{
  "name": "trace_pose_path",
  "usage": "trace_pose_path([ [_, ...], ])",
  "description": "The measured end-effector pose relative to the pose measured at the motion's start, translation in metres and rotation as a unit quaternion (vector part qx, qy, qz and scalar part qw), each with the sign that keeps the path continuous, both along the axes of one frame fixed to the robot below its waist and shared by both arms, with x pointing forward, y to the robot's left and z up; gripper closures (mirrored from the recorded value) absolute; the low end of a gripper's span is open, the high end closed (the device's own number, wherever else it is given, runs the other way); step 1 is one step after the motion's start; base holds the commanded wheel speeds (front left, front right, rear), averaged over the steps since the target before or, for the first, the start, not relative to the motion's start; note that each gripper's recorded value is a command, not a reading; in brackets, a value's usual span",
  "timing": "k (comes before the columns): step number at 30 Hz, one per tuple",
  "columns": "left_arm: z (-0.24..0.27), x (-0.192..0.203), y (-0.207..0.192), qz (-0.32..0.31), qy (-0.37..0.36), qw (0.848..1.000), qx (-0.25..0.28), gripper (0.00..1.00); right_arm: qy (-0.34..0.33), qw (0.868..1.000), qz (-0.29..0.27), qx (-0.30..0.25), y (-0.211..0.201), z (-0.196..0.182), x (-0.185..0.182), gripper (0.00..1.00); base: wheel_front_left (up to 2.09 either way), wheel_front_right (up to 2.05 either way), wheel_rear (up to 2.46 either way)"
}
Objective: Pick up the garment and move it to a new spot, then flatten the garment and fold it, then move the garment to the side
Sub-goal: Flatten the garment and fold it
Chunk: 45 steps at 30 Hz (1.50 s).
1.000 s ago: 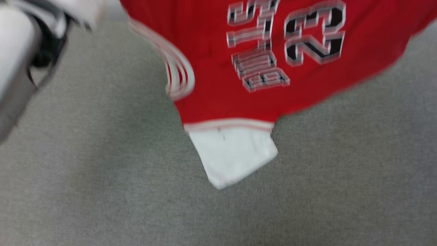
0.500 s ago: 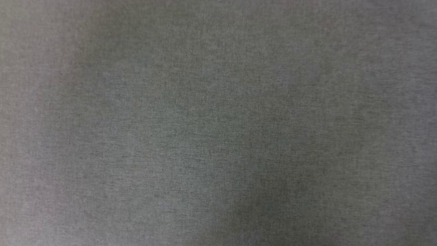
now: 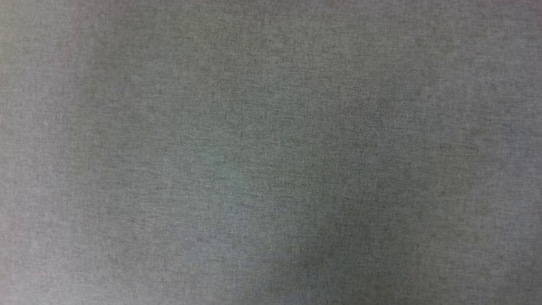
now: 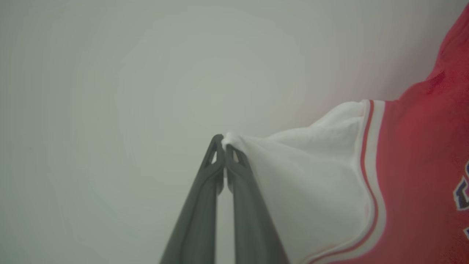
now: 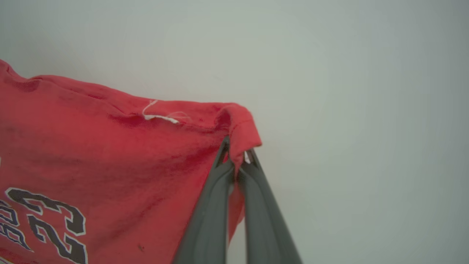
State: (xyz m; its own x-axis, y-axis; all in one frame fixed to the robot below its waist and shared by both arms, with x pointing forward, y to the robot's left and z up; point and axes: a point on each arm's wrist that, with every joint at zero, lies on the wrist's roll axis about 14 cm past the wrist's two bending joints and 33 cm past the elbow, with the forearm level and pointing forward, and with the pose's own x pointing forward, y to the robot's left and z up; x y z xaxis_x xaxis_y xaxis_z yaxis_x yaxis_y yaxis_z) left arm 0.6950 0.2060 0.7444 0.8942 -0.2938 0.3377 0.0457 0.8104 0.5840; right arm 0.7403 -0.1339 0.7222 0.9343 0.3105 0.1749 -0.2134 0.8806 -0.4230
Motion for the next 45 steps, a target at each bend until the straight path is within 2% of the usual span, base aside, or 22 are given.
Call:
trace_pose_path([
  [7,-0.078,-0.002,0.002,-0.004,0.086,0.996,-0.017,1.00,0.090,0.996,0.013,-0.010,0.005,-0.091,0.001,1.00,0.00,0.00,0.00],
  [15,-0.160,-0.045,-0.007,-0.026,0.172,0.983,-0.052,1.00,0.172,0.984,0.040,-0.011,0.008,-0.173,-0.040,1.00,0.00,0.00,0.00],
  [20,-0.214,-0.096,-0.013,-0.033,0.229,0.970,-0.070,1.00,0.201,0.977,0.063,-0.001,0.009,-0.202,-0.081,1.00,0.00,0.00,0.00],
  [29,-0.274,-0.204,-0.005,-0.016,0.305,0.945,-0.119,1.00,0.291,0.954,0.073,-0.009,-0.011,-0.261,-0.178,1.00,0.00,0.00,0.00],
  [37,-0.304,-0.297,0.003,-0.001,0.364,0.922,-0.133,1.00,0.337,0.939,0.068,-0.014,-0.033,-0.275,-0.253,1.00,0.00,0.00,0.00],
  [45,-0.316,-0.375,-0.009,-0.002,0.422,0.896,-0.138,1.00,0.398,0.915,0.057,-0.011,-0.056,-0.293,-0.335,1.00,0.00,0.00,0.00],
])
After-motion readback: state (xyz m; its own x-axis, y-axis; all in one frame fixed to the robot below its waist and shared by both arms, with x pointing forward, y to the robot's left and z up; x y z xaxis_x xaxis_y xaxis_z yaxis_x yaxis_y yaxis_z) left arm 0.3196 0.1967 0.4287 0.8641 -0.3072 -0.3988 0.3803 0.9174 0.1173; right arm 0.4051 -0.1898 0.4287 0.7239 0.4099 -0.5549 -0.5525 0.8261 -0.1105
